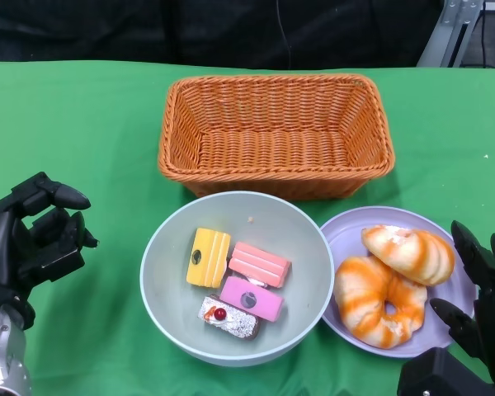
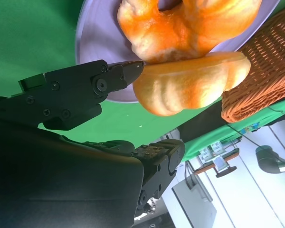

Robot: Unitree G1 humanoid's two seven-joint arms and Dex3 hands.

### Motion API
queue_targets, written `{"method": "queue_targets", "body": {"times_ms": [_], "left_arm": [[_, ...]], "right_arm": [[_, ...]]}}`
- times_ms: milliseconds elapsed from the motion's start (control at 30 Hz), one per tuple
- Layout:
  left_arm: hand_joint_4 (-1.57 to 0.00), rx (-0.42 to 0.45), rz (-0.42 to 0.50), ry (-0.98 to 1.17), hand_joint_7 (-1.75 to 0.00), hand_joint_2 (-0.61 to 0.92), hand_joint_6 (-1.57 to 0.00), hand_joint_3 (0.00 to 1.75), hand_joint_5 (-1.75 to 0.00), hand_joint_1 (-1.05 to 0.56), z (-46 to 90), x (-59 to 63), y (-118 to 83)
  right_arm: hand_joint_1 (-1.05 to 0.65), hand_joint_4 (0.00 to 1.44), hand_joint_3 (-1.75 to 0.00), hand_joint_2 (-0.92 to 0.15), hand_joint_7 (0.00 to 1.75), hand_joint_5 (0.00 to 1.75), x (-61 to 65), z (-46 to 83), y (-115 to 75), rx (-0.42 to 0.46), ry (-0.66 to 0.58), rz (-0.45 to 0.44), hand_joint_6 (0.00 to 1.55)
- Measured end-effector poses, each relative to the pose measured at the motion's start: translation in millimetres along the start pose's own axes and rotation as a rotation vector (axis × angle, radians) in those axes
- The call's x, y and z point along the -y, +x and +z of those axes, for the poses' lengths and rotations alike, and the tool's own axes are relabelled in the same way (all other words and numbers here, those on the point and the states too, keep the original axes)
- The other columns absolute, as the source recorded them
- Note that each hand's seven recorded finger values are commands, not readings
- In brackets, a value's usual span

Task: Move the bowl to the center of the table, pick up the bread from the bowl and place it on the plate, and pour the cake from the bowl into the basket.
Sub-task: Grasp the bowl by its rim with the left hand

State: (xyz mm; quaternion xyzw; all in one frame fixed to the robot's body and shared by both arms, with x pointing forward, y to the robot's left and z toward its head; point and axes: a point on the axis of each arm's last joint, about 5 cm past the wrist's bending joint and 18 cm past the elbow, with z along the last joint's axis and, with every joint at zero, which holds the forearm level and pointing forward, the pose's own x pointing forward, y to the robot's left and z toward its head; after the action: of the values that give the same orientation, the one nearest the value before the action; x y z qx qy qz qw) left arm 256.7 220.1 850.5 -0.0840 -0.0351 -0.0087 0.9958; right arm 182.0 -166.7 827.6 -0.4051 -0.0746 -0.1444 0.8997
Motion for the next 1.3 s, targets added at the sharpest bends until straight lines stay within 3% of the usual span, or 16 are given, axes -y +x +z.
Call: {"method": "queue_targets", "body": {"times_ms": [133, 200, 233, 267, 300, 333, 367, 433, 500, 667, 833, 1100, 1300], "left_arm": [[-0.76, 0.006, -0.006, 0.003, -1.35, 0.52, -0.83, 1.16, -1.69, 0.07, 0.1, 0.0, -0.1], [-0.76, 0.007, -0.01, 0.004, -1.35, 0.54, -0.82, 1.14, -1.68, 0.07, 0.1, -0.1, -0.2], [-0.76, 0.008, -0.016, 0.005, -1.34, 0.55, -0.83, 1.11, -1.68, 0.07, 0.2, -0.2, -0.3], [-0.76, 0.008, -0.021, 0.005, -1.34, 0.56, -0.83, 1.1, -1.68, 0.07, 0.2, -0.2, -0.3], [-0.76, 0.009, -0.022, 0.005, -1.34, 0.57, -0.83, 1.09, -1.68, 0.07, 0.2, -0.2, -0.3], [-0.76, 0.01, -0.025, 0.006, -1.34, 0.56, -0.83, 1.08, -1.68, 0.06, 0.3, -0.1, -0.3], [-0.76, 0.011, -0.031, 0.006, -1.34, 0.56, -0.83, 1.07, -1.68, 0.06, 0.3, -0.2, -0.3], [-0.77, 0.016, -0.036, 0.008, -1.34, 0.56, -0.84, 1.07, -1.67, 0.06, 0.6, -0.2, -0.3], [-0.77, 0.022, -0.039, 0.011, -1.35, 0.56, -0.84, 1.08, -1.66, 0.06, 0.9, -0.2, -0.2], [-0.77, 0.028, -0.061, 0.019, -1.39, 0.57, -0.83, 1.07, -1.67, 0.05, 1.8, -1.2, -0.2], [-0.78, 0.029, -0.077, 0.02, -1.4, 0.56, -0.83, 1.08, -1.67, 0.05, 2.0, -1.6, -0.3], [-0.77, 0.029, -0.113, 0.021, -1.36, 0.57, -0.84, 1.11, -1.65, 0.06, 2.0, -1.3, -0.2], [-0.8, 0.046, -0.156, 0.04, -1.41, 0.56, -0.84, 1.1, -1.66, 0.05, 1.7, -1.4, -3.0]], "right_arm": [[-0.1, 0.54, -0.01, -0.9, 0.09, 0.16, 2.4, 4.8, 1.4, 0.041, 0.127, -0.048, 0.62], [-0.02, 0.82, -0.1, -0.91, 0.16, 0.3, 4.9, 7.1, 2.7, 0.053, 0.237, -0.086, 0.87], [0.0, 0.85, -0.24, -0.88, 0.23, 0.67, 6.1, 9.1, 3.0, 0.06, 0.314, -0.1, 1.01], [0.0, 0.82, -0.36, -0.83, 0.28, 0.86, 7.2, 10.9, 3.3, 0.069, 0.381, -0.11, 1.05], [0.01, 0.8, -0.46, -0.79, 0.32, 0.97, 8.2, 12.3, 3.7, 0.08, 0.428, -0.117, 1.06], [0.0, 0.82, -0.67, -0.74, 0.66, 1.28, 10.0, 13.4, 4.2, 0.094, 0.477, -0.116, 1.02], [0.0, 0.82, -0.81, -0.69, 0.94, 1.41, 12.6, 14.3, 4.7, 0.112, 0.526, -0.11, 0.92], [0.02, 0.79, -1.02, -0.62, 1.26, 1.56, 19.4, 17.4, 5.7, 0.161, 0.632, -0.101, 0.78], [0.03, 0.78, -1.15, -0.58, 1.4, 1.65, 25.9, 21.1, 6.6, 0.216, 0.707, -0.086, 0.74], [0.01, 0.82, -1.29, -0.51, 1.57, 1.74, 45.6, 27.6, 4.3, 0.261, 0.886, -0.054, 0.69], [0.02, 0.84, -1.37, -0.48, 1.64, 1.75, 55.6, 23.9, 2.5, 0.239, 0.956, -0.035, 0.67], [0.03, 0.85, -1.35, -0.52, 1.69, 1.75, 59.6, 32.7, 1.3, 0.25, 1.036, -0.014, 0.65], [0.05, 0.84, -1.32, -0.54, 1.68, 1.75, 60.2, 28.1, 1.1, 0.226, 1.031, 0.012, 0.64]]}}
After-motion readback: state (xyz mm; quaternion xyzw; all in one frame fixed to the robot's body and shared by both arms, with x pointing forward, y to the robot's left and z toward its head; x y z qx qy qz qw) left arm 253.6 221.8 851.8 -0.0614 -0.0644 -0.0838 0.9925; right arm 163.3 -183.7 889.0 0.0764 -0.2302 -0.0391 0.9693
